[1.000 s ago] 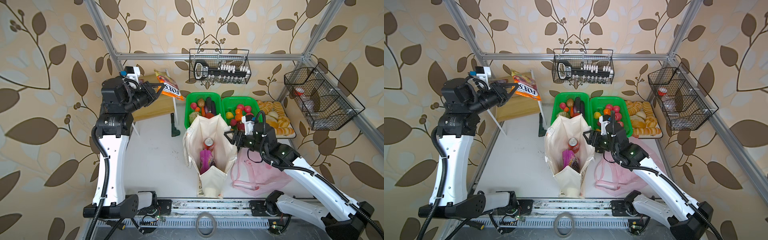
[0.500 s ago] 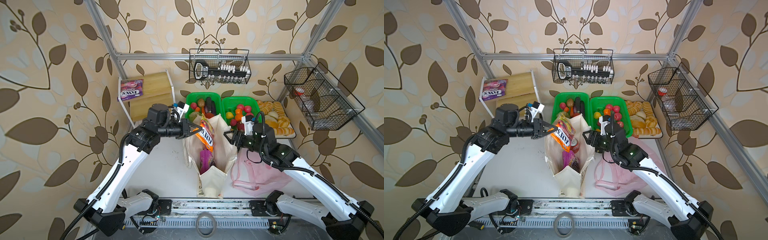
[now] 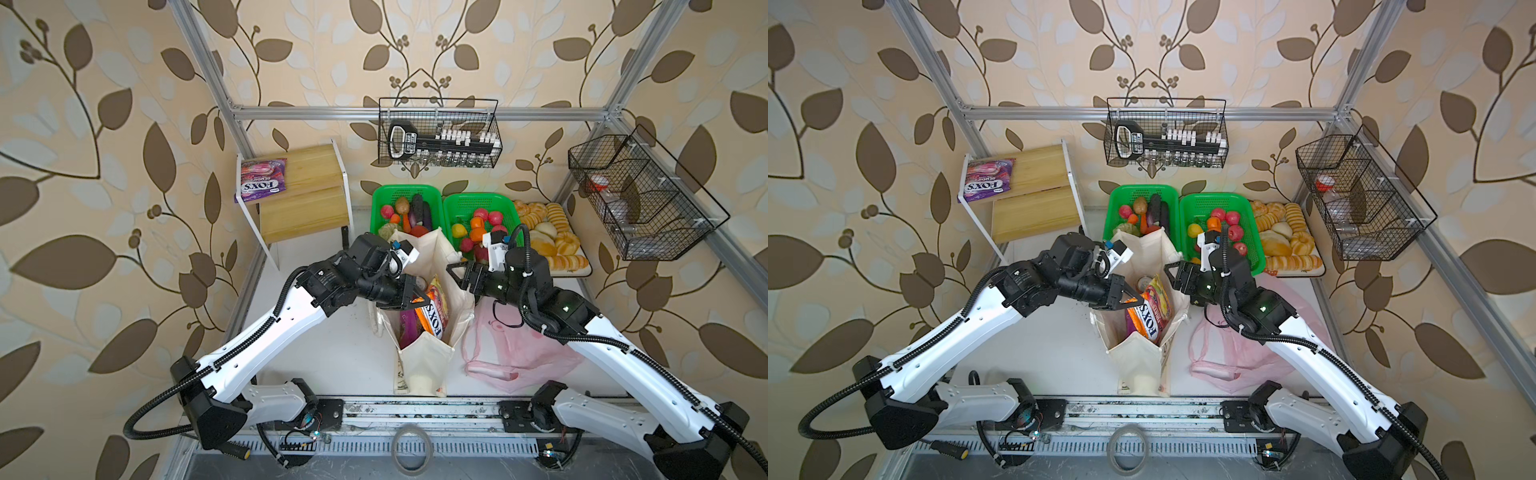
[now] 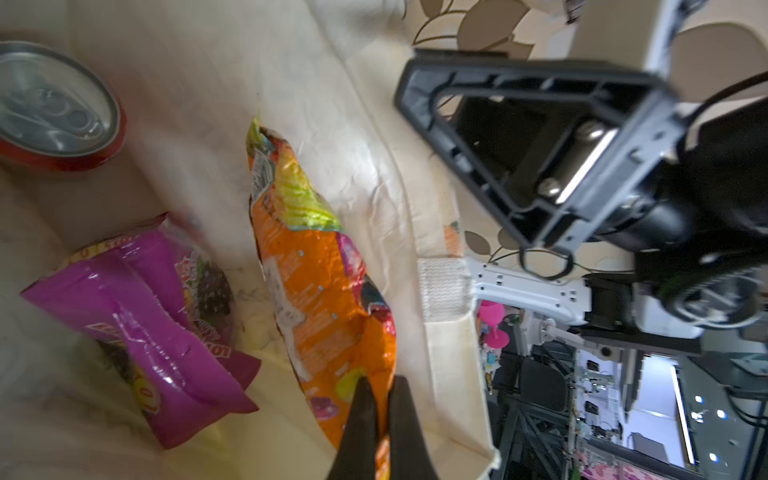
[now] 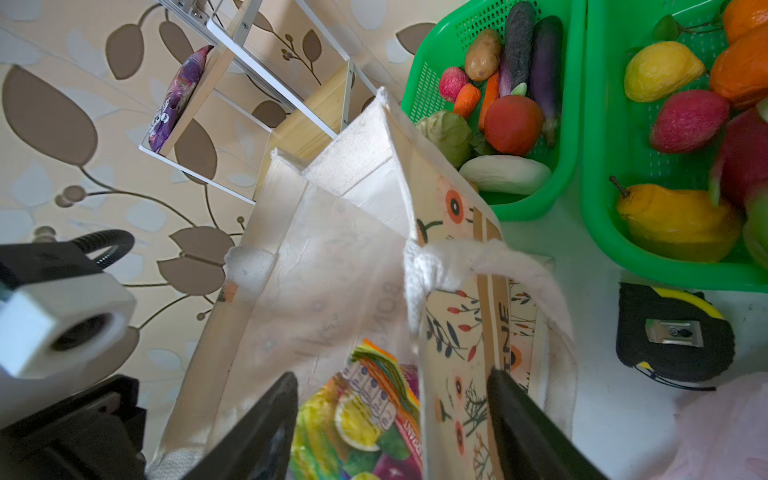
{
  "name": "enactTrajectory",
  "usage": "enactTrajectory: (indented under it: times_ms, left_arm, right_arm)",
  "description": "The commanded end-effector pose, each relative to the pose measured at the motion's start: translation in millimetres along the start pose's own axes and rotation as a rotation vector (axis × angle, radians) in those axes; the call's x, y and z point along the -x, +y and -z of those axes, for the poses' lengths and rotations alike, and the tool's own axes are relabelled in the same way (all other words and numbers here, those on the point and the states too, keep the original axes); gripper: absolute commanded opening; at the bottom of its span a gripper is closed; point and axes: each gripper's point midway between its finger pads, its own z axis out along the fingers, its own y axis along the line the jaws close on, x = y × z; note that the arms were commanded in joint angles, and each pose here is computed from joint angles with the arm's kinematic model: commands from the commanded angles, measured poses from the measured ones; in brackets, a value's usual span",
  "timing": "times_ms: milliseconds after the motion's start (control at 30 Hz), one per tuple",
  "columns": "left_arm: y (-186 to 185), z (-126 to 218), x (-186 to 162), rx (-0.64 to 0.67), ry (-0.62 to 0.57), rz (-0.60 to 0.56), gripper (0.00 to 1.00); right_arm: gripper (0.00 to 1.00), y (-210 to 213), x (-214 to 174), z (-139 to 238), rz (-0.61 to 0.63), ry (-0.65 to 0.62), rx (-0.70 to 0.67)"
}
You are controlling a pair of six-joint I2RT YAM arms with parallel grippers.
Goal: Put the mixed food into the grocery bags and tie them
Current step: 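Lower the orange candy bag into the tote and open the left gripper, then grip the tote rim with the left gripper while the right holds the handle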
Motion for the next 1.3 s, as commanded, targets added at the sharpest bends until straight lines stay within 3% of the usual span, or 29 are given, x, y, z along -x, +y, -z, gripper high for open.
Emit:
enactTrajectory:
  times_ms: [0,33,133,167,300,367,533,633,733,867,933,1067,1167,1267]
  left_arm:
    - [16,3,-9,0.11,0.019,-0.044,0.02]
    - [17,2,-15,0.116,0.045,-0.046,0.09]
    - [10,7,-25,0.131,0.08,-0.094,0.48]
    - [4,12,-23,0.126,0.059,-0.121,0.54]
    - [-30,47,1,0.071,-0.128,-0.24,0.65]
    - [-33,65,14,0.106,-0.233,-0.27,0.68]
    - [12,115,38,0.41,-0.48,-0.233,0.8]
    - [48,125,40,0.559,-0.492,-0.143,0.86]
    - [70,122,39,0.574,-0.46,-0.037,0.88]
    - [76,108,39,0.495,-0.438,0.007,0.87]
    - [61,87,40,0.355,-0.407,-0.018,0.85]
    - [71,60,37,0.334,-0.33,0.013,0.75]
    - [77,49,35,0.34,-0.285,0.026,0.49]
    - [74,55,41,0.346,-0.32,0.001,0.13]
  right_arm:
    - [0.72,-3,-2,0,0.0,-0.008,-0.006]
    - [0.72,-3,-3,0,0.006,-0.007,-0.009]
    - [0.72,-6,-4,-2,0.02,0.003,-0.024]
    - [0.72,-6,-4,-2,0.024,0.004,-0.027]
    - [0.72,-8,-2,-2,0.041,0.008,-0.046]
    - [0.72,-8,-3,-2,0.052,0.016,-0.056]
    - [0.71,-12,-7,2,0.065,0.04,-0.073]
    - [0.69,-13,-12,5,0.073,0.063,-0.078]
    - [0.68,-16,-15,9,0.083,0.074,-0.091]
    - [0.67,-17,-19,12,0.095,0.097,-0.095]
    - [0.65,-14,-25,13,0.107,0.128,-0.083]
    - [0.6,-14,-29,12,0.122,0.154,-0.083]
    - [0.44,-10,-29,13,0.124,0.155,-0.072]
    - [0.25,-4,-27,13,0.13,0.146,-0.053]
